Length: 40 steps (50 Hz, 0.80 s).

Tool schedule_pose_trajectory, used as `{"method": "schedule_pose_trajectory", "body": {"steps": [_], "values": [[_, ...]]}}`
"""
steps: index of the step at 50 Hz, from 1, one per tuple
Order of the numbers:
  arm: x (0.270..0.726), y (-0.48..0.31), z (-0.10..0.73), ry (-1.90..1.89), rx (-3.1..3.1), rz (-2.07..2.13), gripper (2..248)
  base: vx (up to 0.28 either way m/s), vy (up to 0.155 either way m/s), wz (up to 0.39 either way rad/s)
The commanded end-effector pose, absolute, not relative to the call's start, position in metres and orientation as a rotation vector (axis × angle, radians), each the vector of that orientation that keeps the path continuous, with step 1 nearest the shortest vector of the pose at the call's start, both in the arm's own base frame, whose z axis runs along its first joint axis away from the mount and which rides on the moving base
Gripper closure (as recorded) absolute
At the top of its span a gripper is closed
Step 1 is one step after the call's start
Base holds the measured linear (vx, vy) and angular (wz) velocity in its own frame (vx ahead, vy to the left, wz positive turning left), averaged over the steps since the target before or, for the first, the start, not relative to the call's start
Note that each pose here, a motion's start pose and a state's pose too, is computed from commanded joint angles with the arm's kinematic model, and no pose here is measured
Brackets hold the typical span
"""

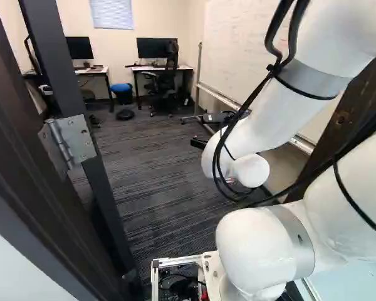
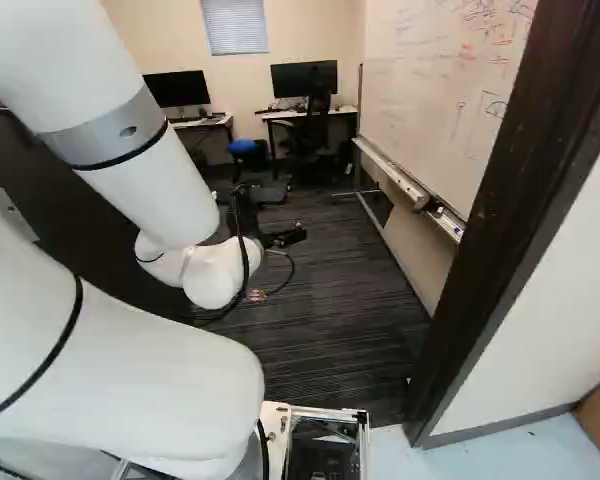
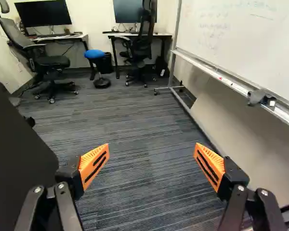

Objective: Open the door and move inside

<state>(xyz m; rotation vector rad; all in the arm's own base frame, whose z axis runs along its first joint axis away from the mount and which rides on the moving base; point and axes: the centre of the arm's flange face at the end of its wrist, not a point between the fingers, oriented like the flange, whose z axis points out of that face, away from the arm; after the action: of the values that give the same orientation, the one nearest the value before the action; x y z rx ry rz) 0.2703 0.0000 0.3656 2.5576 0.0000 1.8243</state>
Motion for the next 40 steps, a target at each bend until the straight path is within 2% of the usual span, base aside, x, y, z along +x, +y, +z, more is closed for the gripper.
{"method": "schedule_pose_trajectory", "body": {"steps": [18, 40], "values": [[0.2703, 0.0000, 0.3656, 0.000, 2.558, 1.824, 3, 0.102, 0.012, 0.190], [0.2703, 0.0000, 0.3656, 0.000, 2.558, 1.824, 3, 0.097, -0.007, 0.108]]}}
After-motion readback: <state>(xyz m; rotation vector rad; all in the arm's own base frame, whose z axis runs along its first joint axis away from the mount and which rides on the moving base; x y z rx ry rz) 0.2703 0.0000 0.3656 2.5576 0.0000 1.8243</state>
